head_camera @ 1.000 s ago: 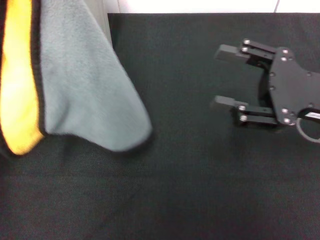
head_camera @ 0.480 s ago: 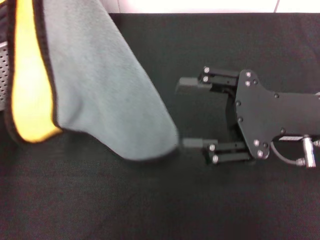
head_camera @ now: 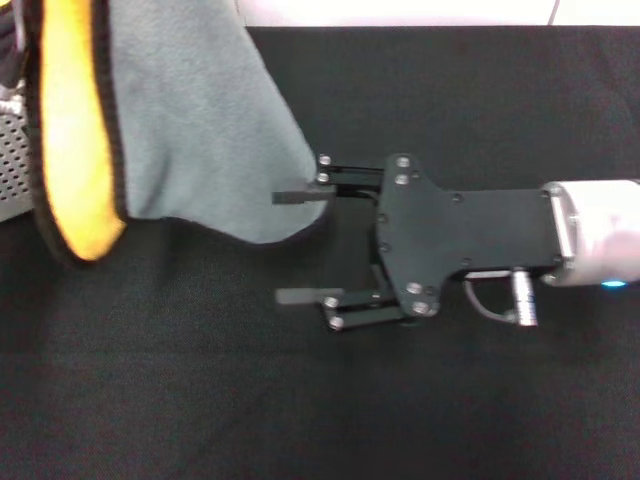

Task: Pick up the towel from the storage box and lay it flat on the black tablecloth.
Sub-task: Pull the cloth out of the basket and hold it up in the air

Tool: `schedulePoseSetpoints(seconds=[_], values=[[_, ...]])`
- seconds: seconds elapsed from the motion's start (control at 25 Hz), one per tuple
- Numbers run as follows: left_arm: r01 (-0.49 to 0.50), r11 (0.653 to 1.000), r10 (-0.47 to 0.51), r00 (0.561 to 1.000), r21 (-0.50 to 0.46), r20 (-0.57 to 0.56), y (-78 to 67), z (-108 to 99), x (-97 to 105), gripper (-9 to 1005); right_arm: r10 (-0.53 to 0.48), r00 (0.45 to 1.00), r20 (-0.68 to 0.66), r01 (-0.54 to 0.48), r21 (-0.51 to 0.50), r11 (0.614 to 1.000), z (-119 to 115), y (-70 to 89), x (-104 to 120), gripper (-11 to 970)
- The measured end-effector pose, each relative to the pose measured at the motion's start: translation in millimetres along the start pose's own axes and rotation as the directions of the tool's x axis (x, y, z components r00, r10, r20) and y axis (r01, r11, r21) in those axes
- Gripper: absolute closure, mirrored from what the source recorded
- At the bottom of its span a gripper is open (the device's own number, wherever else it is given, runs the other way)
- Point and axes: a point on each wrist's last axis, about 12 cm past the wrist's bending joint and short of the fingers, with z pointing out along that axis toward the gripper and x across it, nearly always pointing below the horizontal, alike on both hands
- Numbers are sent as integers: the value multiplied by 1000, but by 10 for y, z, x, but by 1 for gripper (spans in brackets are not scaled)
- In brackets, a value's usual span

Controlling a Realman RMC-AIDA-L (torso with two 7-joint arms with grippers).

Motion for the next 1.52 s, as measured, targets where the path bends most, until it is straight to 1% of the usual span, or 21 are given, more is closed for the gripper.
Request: schedulePoseSetpoints(seconds=[0.16, 0.36, 0.4, 0.48, 0.76, 0.88, 1.12, 1.28, 1.4, 1.52], values=[[0, 1000, 0, 1000, 4, 24, 15, 35, -1, 965, -4, 999, -39, 5, 26, 1000, 118, -61, 52, 237], [14, 1000, -15, 998, 15, 56, 18, 84, 17, 965, -1, 995, -98, 12, 102, 995, 223, -149, 141, 237], [17, 1000, -18, 998, 20, 57, 17, 95, 22, 966, -6, 994, -110, 20, 130, 991, 234, -169, 164, 237], [19, 999, -21, 998, 26, 59, 16, 106, 25, 966, -7, 994, -113, 24, 141, 990, 229, -177, 169, 237], [25, 999, -27, 998, 28, 59, 15, 112, 28, 966, -28, 994, -107, 53, 236, 970, 140, -245, 158, 237], [25, 999, -27, 998, 30, 59, 15, 117, 31, 966, -28, 994, -102, 52, 233, 971, 139, -235, 155, 237], [26, 999, -28, 998, 34, 63, 26, 147, 59, 966, -21, 997, -77, 32, 142, 989, 269, -123, 143, 237], [27, 999, -29, 998, 35, 63, 26, 151, 64, 966, -28, 998, -63, 34, 102, 994, 347, -62, 128, 237], [37, 999, -39, 997, 40, 62, 19, 161, 85, 966, -31, 997, -70, 38, 99, 994, 362, -56, 137, 237], [44, 998, -47, 997, 44, 67, 13, 172, 98, 966, -29, 997, -74, 38, 122, 992, 359, -89, 137, 237]])
